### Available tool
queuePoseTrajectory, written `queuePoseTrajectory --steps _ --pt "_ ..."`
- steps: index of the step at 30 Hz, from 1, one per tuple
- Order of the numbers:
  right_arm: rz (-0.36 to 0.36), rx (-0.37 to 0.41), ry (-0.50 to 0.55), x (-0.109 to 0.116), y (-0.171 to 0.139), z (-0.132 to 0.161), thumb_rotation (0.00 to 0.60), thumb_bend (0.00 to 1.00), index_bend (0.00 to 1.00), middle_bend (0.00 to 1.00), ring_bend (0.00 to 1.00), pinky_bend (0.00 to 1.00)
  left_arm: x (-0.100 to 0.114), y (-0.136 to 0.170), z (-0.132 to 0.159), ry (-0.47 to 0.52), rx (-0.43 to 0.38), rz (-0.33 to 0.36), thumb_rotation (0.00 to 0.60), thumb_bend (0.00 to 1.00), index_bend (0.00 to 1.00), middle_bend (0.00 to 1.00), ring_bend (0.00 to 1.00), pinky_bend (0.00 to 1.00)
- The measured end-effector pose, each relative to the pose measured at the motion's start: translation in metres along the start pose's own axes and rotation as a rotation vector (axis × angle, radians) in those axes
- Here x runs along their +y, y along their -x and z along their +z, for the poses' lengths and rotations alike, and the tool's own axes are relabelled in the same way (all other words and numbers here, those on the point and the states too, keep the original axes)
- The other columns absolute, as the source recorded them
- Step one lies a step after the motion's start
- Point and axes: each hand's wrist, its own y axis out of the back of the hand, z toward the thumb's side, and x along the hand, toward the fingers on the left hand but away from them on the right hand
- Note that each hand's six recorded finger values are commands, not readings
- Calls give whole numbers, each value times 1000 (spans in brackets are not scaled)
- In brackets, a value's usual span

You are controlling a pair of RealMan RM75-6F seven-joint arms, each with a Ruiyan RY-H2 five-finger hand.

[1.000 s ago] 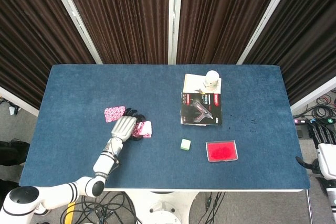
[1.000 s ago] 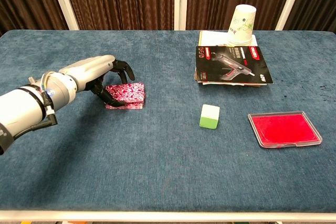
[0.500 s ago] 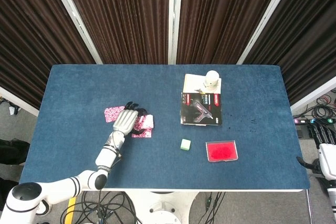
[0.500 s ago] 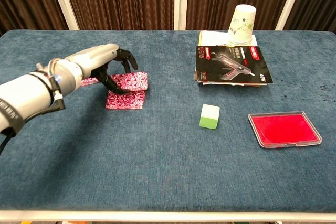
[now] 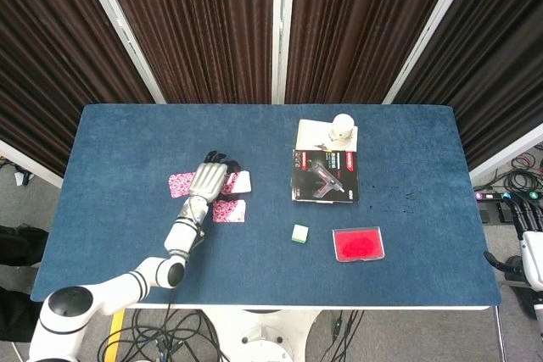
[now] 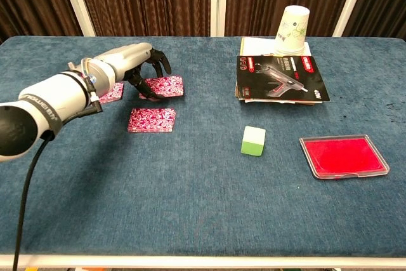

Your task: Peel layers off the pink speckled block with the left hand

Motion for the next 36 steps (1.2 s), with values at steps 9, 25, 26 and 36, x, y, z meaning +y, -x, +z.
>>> queuePoseTrajectory --steps 9,25,26,36 --pt "3 0 1 -1 0 -1 600 67 0 0 0 0 -5 -6 0 21 -13 -3 600 245 232 220 97 48" --pt "4 22 4 -4 1 6 600 67 0 0 0 0 23 11 -7 19 -44 67 600 226 220 205 93 48" --pt "2 28 4 -4 1 7 600 67 0 0 0 0 27 14 -9 18 -45 77 600 223 224 205 94 48" --pt "3 82 5 -8 -3 21 600 66 0 0 0 0 75 87 -56 -72 -54 110 600 192 231 205 64 69"
